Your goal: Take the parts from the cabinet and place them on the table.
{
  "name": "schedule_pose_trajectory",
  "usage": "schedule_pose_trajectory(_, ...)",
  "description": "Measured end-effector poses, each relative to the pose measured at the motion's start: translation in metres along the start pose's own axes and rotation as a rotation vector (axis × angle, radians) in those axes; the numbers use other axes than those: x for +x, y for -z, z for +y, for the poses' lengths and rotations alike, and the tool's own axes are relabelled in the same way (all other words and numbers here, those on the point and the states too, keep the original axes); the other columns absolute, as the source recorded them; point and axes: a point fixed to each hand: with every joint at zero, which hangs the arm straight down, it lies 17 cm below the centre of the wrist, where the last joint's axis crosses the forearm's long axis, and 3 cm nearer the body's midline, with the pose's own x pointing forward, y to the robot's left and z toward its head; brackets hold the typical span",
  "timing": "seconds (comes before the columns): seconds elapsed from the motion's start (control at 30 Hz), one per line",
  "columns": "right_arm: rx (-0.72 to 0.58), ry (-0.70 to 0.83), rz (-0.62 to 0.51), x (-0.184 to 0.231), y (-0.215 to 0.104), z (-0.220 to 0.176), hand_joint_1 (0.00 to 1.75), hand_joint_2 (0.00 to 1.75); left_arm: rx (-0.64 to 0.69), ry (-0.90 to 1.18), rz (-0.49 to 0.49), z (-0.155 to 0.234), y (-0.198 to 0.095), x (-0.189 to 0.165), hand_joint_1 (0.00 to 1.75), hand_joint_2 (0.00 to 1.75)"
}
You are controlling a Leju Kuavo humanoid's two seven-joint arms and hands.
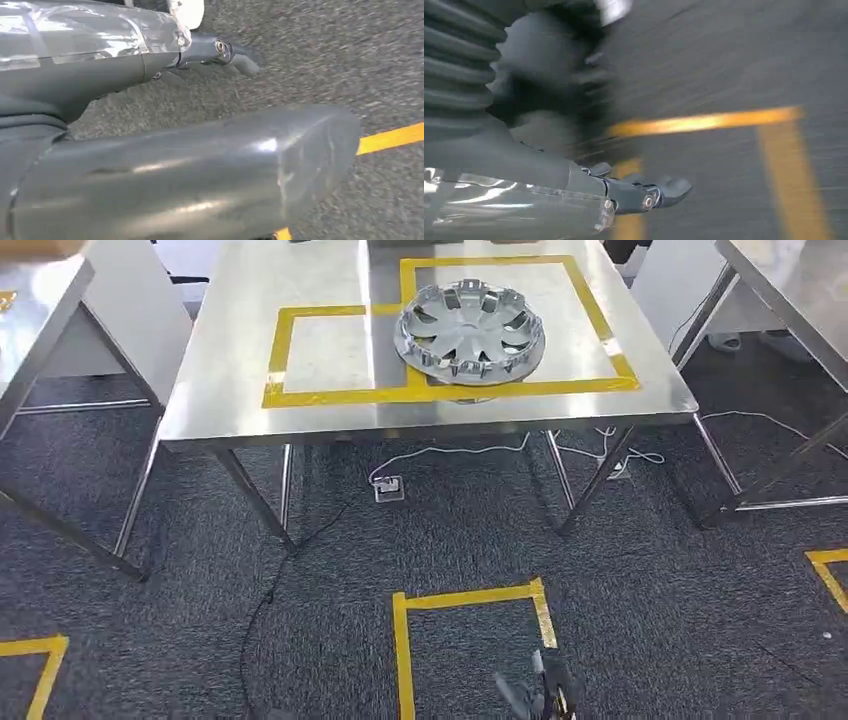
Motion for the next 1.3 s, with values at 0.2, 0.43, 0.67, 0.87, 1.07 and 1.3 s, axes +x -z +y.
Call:
schedule_pose_trajectory(0.2, -0.133, -0.169, 0.198, -0.069, -0.005, -0.022, 0.0, 0.0, -0.009, 0.004, 0.054, -0.001, -0.001, -0.01, 0.0, 0.0)
schedule_pose_trajectory(0.43, -0.116, -0.191, 0.243, -0.084, -0.009, -0.023, 0.0, 0.0, -0.021, 0.011, 0.064, -0.004, -0.001, -0.012, 0.0, 0.0)
schedule_pose_trajectory(0.67, -0.056, -0.274, 0.247, -0.088, -0.009, -0.013, 0.0, 0.0, -0.058, 0.007, 0.035, -0.02, -0.003, -0.003, 0.0, 0.0)
schedule_pose_trajectory(0.87, -0.057, -0.29, 0.264, -0.096, -0.011, -0.014, 0.0, 0.0, -0.066, 0.007, 0.036, -0.023, -0.004, -0.003, 0.0, 0.0)
schedule_pose_trajectory(1.07, -0.068, -0.29, 0.288, -0.102, -0.012, -0.019, 0.0, 0.0, -0.075, 0.008, 0.039, -0.024, -0.004, -0.004, 0.0, 0.0)
schedule_pose_trajectory(1.3, -0.08, -0.292, 0.295, -0.104, -0.013, -0.024, 0.0, 0.0, -0.086, 0.008, 0.039, -0.031, -0.005, -0.003, 0.0, 0.0)
